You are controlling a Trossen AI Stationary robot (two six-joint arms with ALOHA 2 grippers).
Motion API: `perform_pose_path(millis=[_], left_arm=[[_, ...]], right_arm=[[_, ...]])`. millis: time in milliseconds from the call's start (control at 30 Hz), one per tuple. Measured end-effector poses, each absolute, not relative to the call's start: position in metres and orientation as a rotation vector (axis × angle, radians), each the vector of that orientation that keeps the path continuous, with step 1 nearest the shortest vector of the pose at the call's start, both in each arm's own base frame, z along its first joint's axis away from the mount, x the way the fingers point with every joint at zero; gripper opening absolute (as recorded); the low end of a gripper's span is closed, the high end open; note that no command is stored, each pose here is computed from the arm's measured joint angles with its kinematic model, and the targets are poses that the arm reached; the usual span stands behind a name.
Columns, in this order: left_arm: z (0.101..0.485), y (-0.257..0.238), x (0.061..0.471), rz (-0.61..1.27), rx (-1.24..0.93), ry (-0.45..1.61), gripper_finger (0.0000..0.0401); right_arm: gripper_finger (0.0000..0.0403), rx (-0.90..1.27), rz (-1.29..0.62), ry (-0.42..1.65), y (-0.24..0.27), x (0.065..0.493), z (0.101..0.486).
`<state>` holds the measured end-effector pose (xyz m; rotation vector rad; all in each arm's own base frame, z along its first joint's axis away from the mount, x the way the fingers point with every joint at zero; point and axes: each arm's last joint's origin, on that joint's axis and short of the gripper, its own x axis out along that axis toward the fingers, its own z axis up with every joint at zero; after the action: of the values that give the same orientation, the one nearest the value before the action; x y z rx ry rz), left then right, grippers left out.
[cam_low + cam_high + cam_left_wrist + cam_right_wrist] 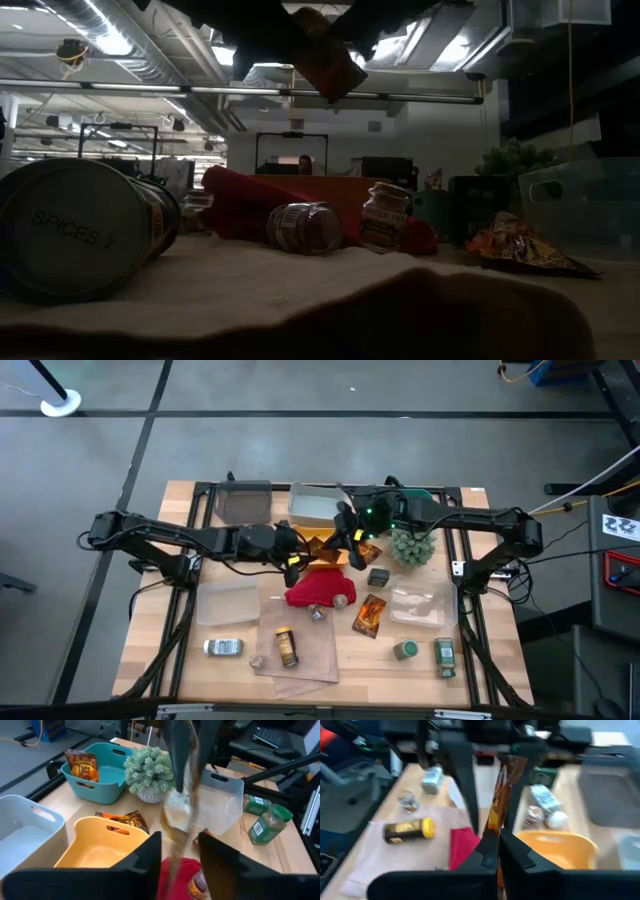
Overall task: Sort spices by type
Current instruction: Put the brown seasoning pack into the green bin
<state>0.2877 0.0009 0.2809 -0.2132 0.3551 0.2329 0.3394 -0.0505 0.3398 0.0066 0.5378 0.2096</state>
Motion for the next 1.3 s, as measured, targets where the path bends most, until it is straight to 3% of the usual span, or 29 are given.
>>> perform_pose_path(millis=[200,467,600,900,1300], left_arm=[[0.281,0.001,0.288,0.227,-0.186,0.361,0.0164],[0.280,0.001,0.287,0.226,-0.190,0.366,0.0168],[0.280,0.001,0.287,0.226,-0.193,0.366,0.0169],[0.280,0.001,0.287,0.226,-0.201,0.365,0.0169],[0.280,0.001,0.287,0.228,-0.216,0.364,0.0169]], right_arm=[[0.0003,-0.033,0.063,0.545,-0.059,0.303,0.366],[0.0002,-0.075,-0.236,0.561,-0.073,0.239,0.400],[0.0002,-0.082,-0.380,0.563,-0.082,0.211,0.397],[0.0002,-0.069,-0.681,0.451,-0.108,0.167,0.354],[0.0002,-0.011,-0.971,0.334,-0.142,0.147,0.245]])
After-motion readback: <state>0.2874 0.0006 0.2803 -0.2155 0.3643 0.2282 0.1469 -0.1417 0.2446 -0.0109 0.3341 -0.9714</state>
